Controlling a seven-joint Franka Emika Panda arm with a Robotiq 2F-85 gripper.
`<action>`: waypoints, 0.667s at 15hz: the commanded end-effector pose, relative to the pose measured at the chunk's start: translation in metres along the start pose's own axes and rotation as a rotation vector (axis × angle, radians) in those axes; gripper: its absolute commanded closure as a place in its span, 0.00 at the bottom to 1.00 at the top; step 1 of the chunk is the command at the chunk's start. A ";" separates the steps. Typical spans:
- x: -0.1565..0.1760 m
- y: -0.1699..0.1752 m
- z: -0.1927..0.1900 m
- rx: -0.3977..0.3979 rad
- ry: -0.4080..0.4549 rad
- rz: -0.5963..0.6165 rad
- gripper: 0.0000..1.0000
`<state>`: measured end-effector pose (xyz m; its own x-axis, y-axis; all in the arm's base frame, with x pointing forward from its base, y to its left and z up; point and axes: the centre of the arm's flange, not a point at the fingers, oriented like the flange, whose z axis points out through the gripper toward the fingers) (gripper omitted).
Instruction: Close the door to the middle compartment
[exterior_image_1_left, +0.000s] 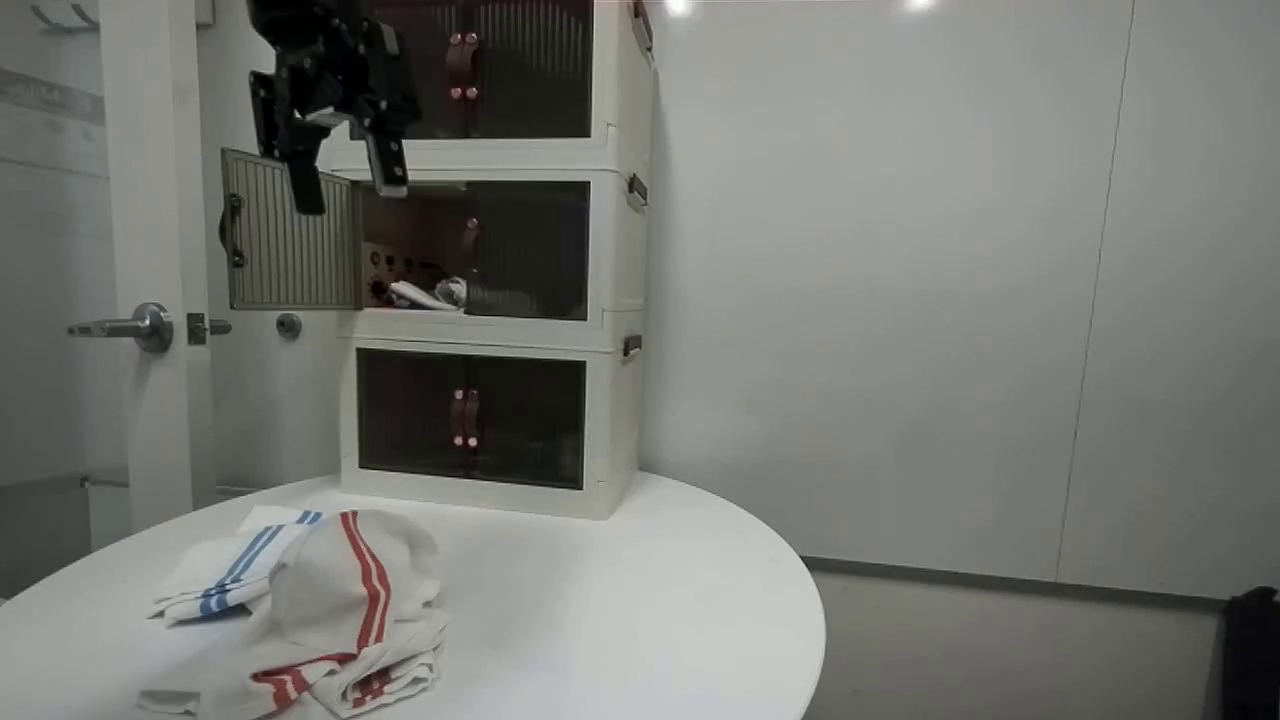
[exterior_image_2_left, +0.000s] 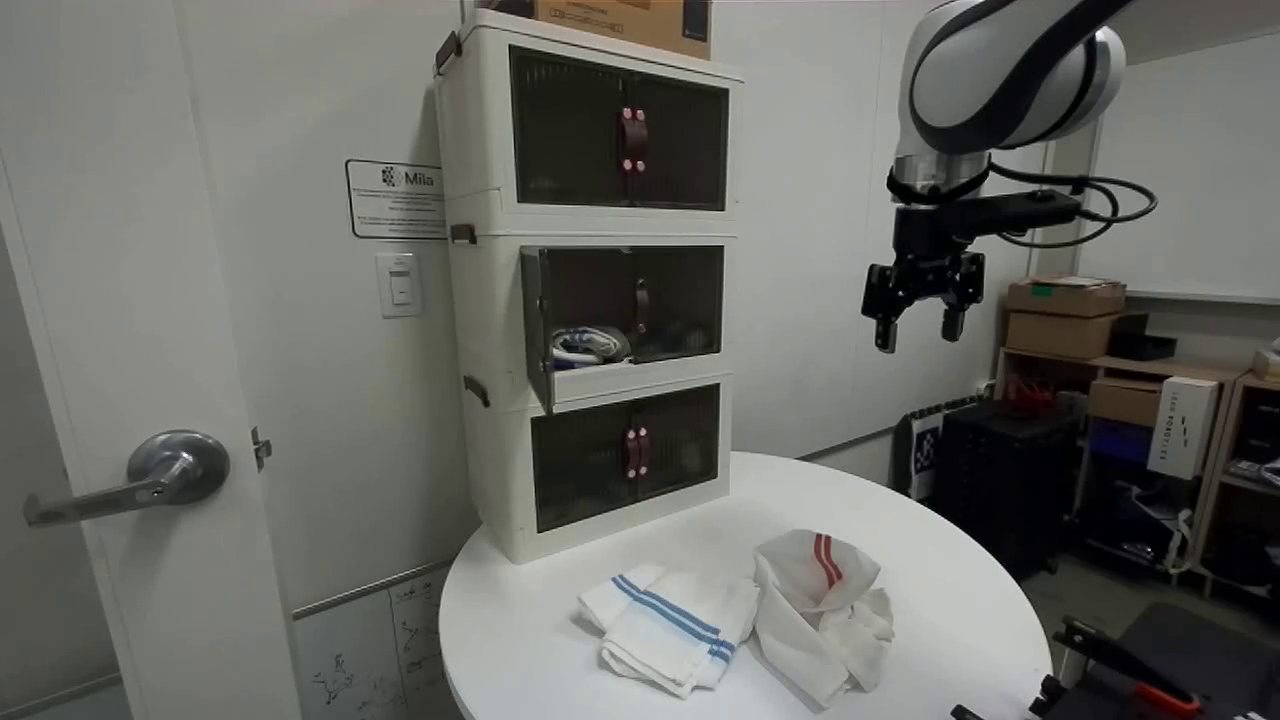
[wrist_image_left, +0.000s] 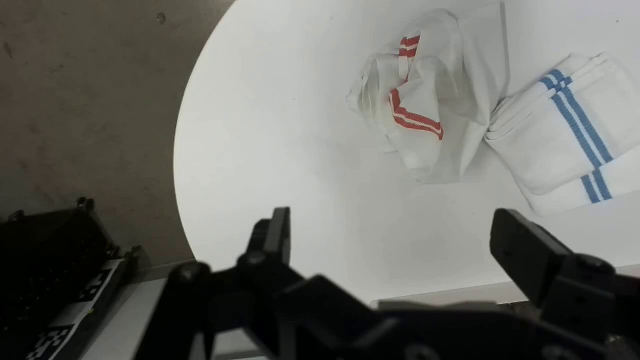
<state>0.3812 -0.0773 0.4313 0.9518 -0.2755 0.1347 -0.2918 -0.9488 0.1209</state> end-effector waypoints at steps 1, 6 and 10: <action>0.000 0.000 0.000 0.000 0.000 0.000 0.00; 0.005 -0.017 0.003 0.008 -0.025 -0.018 0.00; 0.034 -0.069 0.004 0.052 -0.063 -0.087 0.00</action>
<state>0.3932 -0.0493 0.4225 0.9675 -0.2298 0.1052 -0.2403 -0.9654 0.1013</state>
